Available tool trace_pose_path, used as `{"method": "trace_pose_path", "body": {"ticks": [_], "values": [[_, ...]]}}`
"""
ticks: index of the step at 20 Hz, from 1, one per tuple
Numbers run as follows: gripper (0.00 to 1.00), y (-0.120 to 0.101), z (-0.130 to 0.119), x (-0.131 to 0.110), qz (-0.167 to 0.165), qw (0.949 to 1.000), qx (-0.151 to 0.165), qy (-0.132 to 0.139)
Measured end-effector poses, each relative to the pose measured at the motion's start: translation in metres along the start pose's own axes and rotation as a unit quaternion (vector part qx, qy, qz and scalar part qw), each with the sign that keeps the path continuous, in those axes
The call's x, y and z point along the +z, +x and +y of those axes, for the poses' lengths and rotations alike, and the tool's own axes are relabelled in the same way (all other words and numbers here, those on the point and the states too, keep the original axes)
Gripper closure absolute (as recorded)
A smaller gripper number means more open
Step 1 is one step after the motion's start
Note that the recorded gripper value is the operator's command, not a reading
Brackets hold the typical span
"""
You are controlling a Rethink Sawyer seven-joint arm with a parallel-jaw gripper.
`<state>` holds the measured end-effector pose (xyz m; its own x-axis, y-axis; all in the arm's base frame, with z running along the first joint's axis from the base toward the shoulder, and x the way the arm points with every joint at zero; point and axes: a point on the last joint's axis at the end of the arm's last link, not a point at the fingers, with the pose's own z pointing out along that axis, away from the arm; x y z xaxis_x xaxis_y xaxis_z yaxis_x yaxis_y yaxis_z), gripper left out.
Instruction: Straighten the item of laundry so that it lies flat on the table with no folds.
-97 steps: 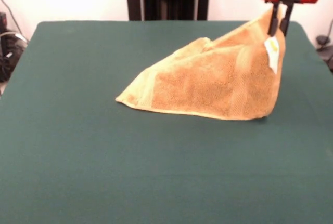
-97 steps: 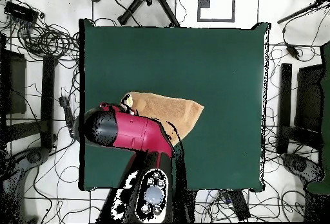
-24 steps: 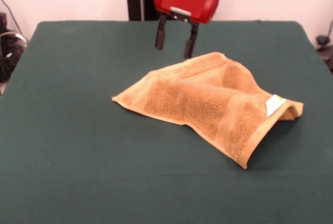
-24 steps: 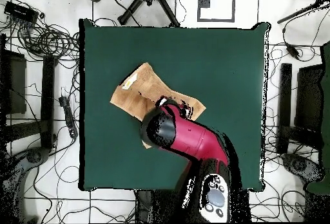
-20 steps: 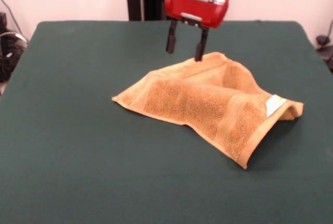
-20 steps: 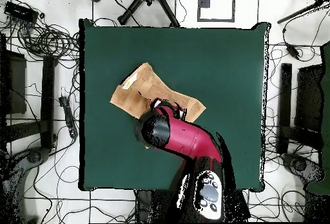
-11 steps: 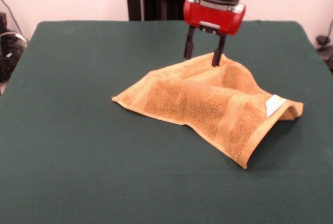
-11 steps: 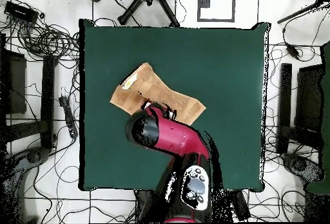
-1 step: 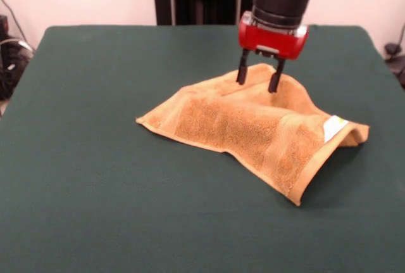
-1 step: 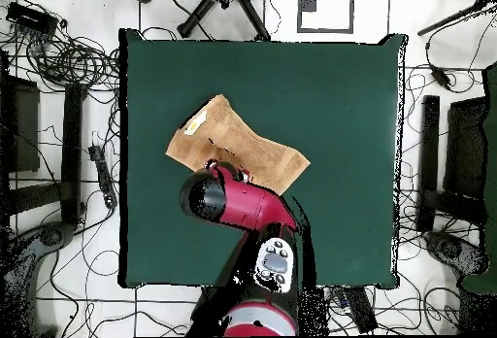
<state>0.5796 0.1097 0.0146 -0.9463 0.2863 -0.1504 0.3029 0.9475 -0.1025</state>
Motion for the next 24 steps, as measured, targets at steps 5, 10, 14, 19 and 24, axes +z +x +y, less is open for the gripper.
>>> {"method": "trace_pose_path", "body": {"ticks": [5,10,14,19,24], "values": [[0.00,0.012,-0.001,0.019,0.016,0.9998,-0.003,0.007],[0.00,0.020,-0.001,0.035,0.025,0.9996,-0.005,0.011],[0.00,0.025,0.013,0.046,0.026,0.9996,-0.004,0.012],[0.00,0.032,0.048,0.046,0.015,0.9998,-0.002,0.016],[0.00,0.040,0.077,0.035,0.002,0.9999,-0.002,0.016]]}}
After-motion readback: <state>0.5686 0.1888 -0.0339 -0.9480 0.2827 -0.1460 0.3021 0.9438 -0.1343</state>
